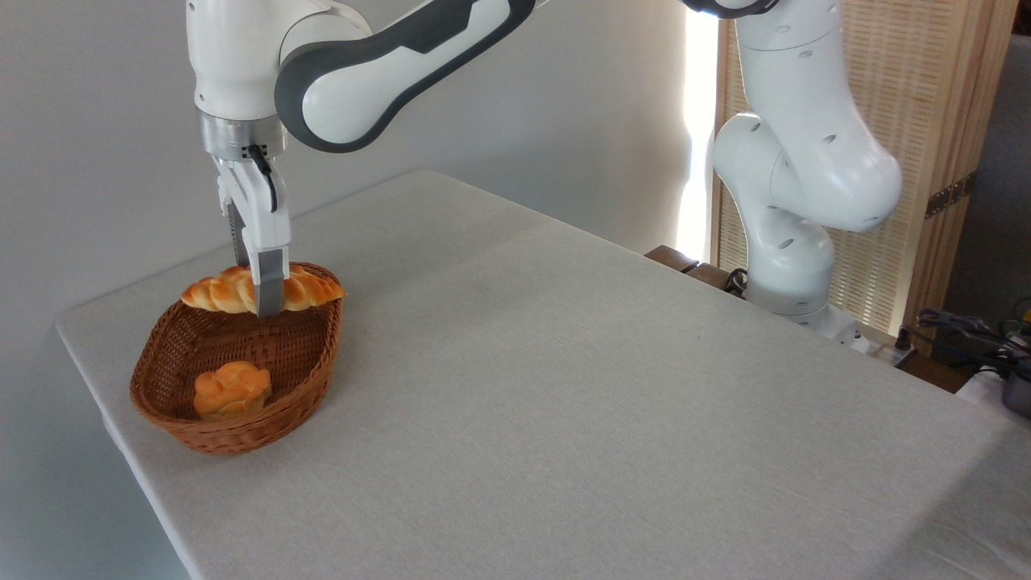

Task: Put bread into the basket
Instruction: 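Lower the braided roll into the basket and open the gripper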

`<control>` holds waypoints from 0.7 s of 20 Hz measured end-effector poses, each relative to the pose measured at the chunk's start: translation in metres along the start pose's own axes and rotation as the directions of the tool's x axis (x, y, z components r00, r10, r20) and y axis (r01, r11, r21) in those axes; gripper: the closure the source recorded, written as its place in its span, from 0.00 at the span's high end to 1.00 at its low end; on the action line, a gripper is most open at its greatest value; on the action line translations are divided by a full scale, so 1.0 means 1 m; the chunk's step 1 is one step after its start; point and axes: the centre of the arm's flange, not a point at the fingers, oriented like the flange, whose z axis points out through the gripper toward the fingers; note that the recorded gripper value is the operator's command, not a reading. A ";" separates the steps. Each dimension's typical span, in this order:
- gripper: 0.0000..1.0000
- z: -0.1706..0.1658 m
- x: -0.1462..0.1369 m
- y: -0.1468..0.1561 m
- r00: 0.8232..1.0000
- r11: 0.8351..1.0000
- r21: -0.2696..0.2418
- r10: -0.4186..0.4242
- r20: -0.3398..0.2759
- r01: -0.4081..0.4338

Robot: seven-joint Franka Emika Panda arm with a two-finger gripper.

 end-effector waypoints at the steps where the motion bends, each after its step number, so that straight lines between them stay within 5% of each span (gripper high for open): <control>1: 1.00 0.000 0.000 0.000 1.000 1.000 0.000 0.000 0.000 0.000; 14: 1.00 -0.011 0.002 -0.003 1.000 1.000 0.013 -0.003 -0.015 0.003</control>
